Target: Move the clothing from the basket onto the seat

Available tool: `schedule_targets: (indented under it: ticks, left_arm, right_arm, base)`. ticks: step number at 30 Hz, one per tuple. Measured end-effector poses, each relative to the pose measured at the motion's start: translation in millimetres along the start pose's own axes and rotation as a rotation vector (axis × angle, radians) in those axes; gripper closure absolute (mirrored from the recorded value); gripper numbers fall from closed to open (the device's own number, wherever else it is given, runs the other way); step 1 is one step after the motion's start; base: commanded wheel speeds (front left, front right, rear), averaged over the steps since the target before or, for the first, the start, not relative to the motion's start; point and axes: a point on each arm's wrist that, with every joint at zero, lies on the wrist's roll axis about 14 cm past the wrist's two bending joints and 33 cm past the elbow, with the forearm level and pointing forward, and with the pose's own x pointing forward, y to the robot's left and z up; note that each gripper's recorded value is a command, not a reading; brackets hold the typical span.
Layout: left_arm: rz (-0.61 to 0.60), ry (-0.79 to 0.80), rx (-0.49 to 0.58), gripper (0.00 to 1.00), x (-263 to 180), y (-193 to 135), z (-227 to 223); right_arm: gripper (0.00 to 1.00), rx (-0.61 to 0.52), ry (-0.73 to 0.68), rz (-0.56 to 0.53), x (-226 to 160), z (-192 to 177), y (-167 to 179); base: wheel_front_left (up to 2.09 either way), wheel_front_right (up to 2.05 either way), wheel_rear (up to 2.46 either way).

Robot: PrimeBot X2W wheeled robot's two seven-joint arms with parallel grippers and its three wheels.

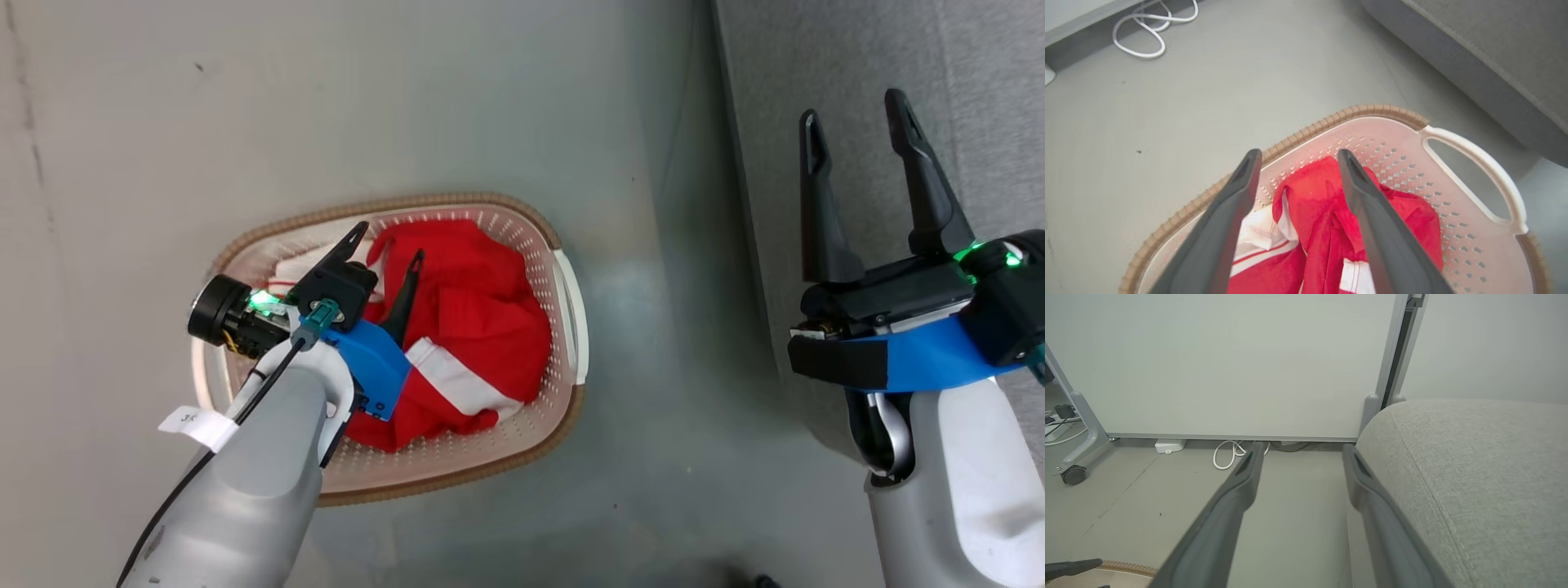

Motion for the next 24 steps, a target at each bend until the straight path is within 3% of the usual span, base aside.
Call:
schedule_targets:
  ticks: [12, 24]
  left_arm:
    - [-0.068, 0.305, -0.073, 0.00, 16, -8, -106]
    - [-0.141, 0.503, -0.057, 0.00, 25, -15, -164]
  right_arm:
    - [0.00, -0.017, 0.076, -0.008, 13, -50, -7]
    - [0.00, -0.017, 0.146, -0.009, 16, -93, -9]
  base:
    - [0.00, 0.00, 0.00]
    - [0.00, 0.00, 0.00]
